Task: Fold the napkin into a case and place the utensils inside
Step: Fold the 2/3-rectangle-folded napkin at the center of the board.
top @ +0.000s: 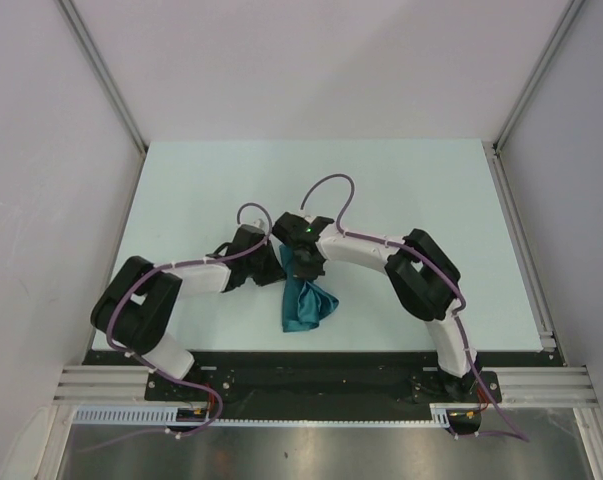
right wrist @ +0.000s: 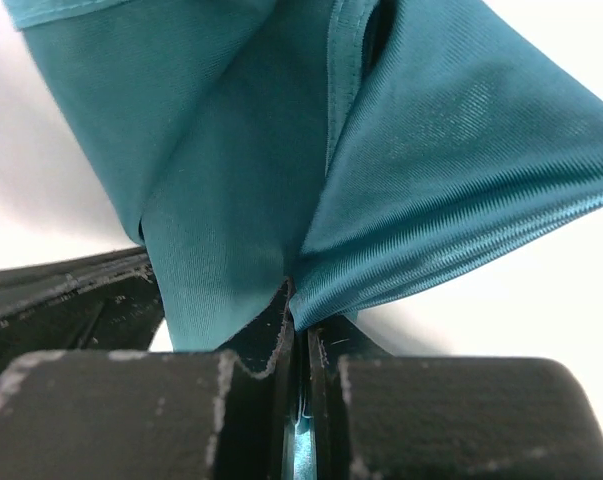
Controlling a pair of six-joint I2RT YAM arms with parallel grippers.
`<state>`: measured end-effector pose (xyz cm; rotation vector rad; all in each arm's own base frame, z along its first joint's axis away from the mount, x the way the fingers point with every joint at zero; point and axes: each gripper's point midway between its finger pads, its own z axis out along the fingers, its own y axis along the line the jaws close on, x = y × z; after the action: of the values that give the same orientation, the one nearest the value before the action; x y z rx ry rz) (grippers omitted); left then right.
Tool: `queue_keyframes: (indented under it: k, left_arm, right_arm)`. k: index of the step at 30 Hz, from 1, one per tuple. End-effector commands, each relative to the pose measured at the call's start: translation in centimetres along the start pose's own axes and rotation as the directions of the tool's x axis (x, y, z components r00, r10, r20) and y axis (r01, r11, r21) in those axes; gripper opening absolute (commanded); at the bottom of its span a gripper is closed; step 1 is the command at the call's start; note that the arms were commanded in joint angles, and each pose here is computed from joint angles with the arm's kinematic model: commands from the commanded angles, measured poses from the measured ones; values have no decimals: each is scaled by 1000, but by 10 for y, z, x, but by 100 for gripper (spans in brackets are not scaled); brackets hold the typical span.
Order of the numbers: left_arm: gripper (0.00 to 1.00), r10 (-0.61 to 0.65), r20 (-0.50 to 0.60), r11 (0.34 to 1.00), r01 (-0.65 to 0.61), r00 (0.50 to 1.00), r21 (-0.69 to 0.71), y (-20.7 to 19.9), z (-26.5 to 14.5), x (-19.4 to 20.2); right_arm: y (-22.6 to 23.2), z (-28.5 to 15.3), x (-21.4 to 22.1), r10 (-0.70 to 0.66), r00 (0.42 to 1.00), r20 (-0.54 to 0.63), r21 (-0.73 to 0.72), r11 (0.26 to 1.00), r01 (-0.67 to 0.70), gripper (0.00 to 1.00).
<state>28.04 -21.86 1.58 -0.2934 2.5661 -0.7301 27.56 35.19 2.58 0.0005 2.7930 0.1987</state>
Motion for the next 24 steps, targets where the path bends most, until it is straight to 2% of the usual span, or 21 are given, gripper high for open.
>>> queue_keyframes:
  k: [1, 9, 16, 18, 21, 22, 24]
  left_arm:
    - [0, -38, 12, 997, 37, 999, 63, -8, 11, 5]
    - [0, -85, 0, 993, 85, 996, 84, -1, 9, 22]
    - [0, -102, -8, 986, 102, 995, 131, -5, 3, 29]
    - [0, -98, -6, 986, 98, 995, 138, -7, 2, 29]
    - [0, -91, -9, 986, 92, 996, 140, -5, -1, 30]
    - [0, -90, -10, 986, 90, 996, 143, -6, -1, 30]
    - [0, -89, -12, 985, 90, 996, 148, -7, -3, 31]
  right_arm:
    - [-7, 0, 0, 35, 998, 49, 159, 986, -42, 0]
    - [10, 0, -1, 63, 992, 107, 183, 980, -81, 0]
    - [19, -22, -18, 60, 987, 150, 144, 986, -82, 11]
    - [20, -24, -19, 60, 987, 150, 132, 988, -81, 12]
    - [24, -30, -19, 70, 989, 133, 113, 990, -85, 18]
    - [26, -33, -19, 66, 988, 137, 107, 991, -81, 26]
    - [27, -40, -22, 59, 987, 149, 94, 993, -73, 31]
